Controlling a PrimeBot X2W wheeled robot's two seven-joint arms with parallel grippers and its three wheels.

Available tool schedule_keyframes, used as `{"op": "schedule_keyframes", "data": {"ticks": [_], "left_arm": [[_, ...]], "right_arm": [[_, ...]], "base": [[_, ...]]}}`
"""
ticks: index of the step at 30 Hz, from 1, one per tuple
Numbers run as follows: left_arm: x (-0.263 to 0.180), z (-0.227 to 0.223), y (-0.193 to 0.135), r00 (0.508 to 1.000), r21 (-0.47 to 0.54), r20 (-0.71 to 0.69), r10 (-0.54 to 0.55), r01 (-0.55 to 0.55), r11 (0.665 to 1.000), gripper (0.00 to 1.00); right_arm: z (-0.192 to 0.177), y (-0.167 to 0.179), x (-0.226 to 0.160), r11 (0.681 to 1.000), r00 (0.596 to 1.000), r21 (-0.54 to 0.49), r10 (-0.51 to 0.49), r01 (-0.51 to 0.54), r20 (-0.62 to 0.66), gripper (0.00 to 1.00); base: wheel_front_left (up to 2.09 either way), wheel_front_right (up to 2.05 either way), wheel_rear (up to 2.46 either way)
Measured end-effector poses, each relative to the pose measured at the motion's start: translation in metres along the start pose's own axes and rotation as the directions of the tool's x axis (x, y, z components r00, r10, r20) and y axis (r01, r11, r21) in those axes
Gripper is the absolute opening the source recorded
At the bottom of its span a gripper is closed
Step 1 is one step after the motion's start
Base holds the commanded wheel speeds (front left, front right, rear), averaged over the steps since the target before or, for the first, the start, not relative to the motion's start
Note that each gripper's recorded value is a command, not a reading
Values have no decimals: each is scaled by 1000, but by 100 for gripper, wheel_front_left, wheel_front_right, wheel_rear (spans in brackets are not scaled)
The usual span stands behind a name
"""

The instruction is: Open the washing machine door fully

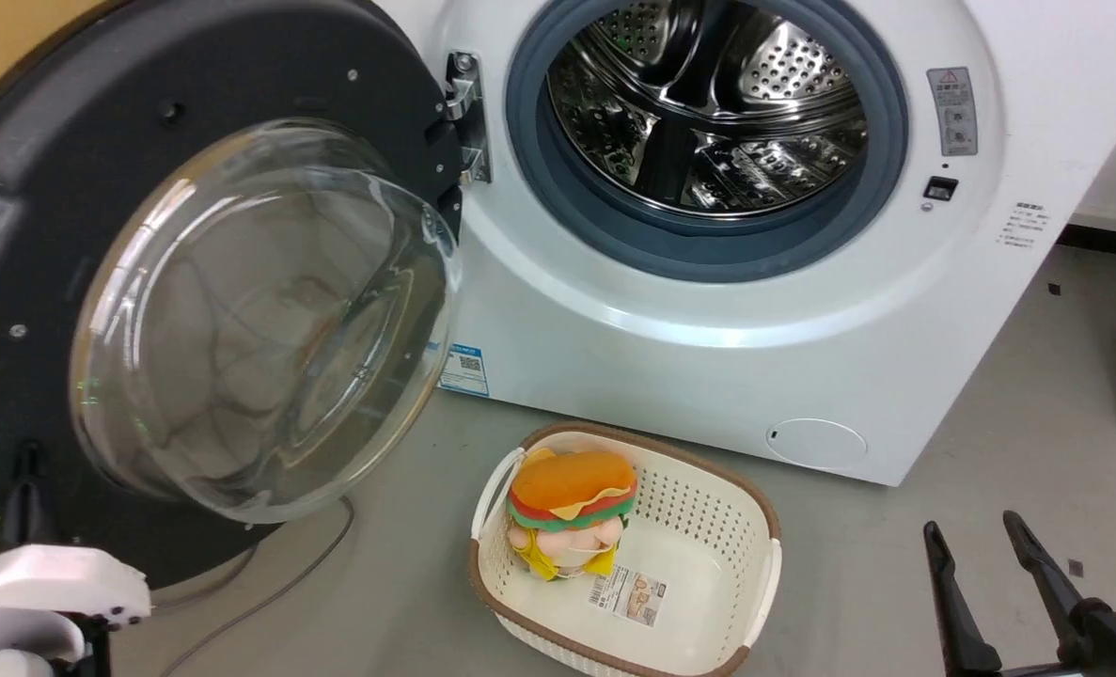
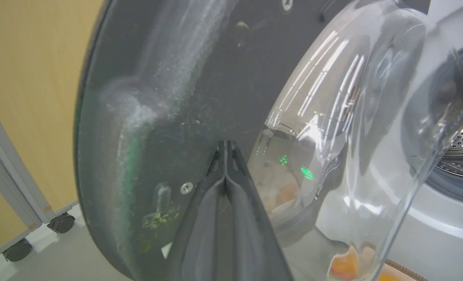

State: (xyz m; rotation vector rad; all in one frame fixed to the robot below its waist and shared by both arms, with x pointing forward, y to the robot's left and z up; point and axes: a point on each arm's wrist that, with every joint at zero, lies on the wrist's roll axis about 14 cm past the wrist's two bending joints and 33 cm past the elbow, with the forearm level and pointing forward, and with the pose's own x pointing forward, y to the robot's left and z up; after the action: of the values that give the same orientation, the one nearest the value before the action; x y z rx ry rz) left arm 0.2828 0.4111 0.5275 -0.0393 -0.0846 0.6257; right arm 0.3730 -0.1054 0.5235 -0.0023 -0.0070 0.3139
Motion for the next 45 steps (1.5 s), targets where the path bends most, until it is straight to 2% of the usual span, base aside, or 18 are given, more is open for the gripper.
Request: {"op": "schedule_keyframes", "data": {"ticks": [8, 15, 16, 17, 18, 19, 26, 35, 40, 45], "left_arm": [[-3, -4, -5, 1000, -27, 5, 7, -6, 1000, 0], [-38, -11, -27, 999, -68, 15, -29, 30, 997, 0], [-47, -14, -34, 999, -68, 8, -46, 47, 997, 18], [-55, -19, -42, 998, -75, -3, -64, 63, 995, 45], [-63, -24, -48, 997, -77, -19, -78, 77, 994, 97], [-70, -28, -54, 995, -83, -31, -92, 89, 993, 100], [-88, -17, -109, 969, -96, 2, -247, 246, 965, 100], [-99, -9, -183, 885, -48, 8, -465, 465, 884, 100], [-100, -18, -210, 844, -20, -30, -535, 535, 845, 100], [-101, -27, -225, 822, -17, -60, -567, 567, 824, 100]], "right_arm": [[5, -6, -6, 1000, 1000, 2, -22, 21, 14, 100], [16, -3, -14, 1000, 998, 8, -20, 20, 58, 100], [17, -2, -15, 1000, 998, 7, -21, 20, 60, 100], [17, -3, -17, 1000, 998, 7, -22, 22, 61, 100], [17, -3, -19, 1000, 998, 9, -25, 25, 64, 100], [18, -4, -21, 999, 997, 14, -30, 30, 70, 100], [18, -7, -31, 999, 996, 23, -49, 48, 75, 100], [20, -19, -48, 995, 992, -5, -104, 104, 78, 100], [21, -28, -60, 989, 987, -19, -144, 146, 76, 100], [20, -37, -68, 982, 980, -20, -184, 186, 72, 100]], "base": [[0, 0, 0], [0, 0, 0], [0, 0, 0], [0, 0, 0], [0, 0, 0], [0, 0, 0], [0, 0, 0], [0, 0, 0], [0, 0, 0], [0, 0, 0]]}}
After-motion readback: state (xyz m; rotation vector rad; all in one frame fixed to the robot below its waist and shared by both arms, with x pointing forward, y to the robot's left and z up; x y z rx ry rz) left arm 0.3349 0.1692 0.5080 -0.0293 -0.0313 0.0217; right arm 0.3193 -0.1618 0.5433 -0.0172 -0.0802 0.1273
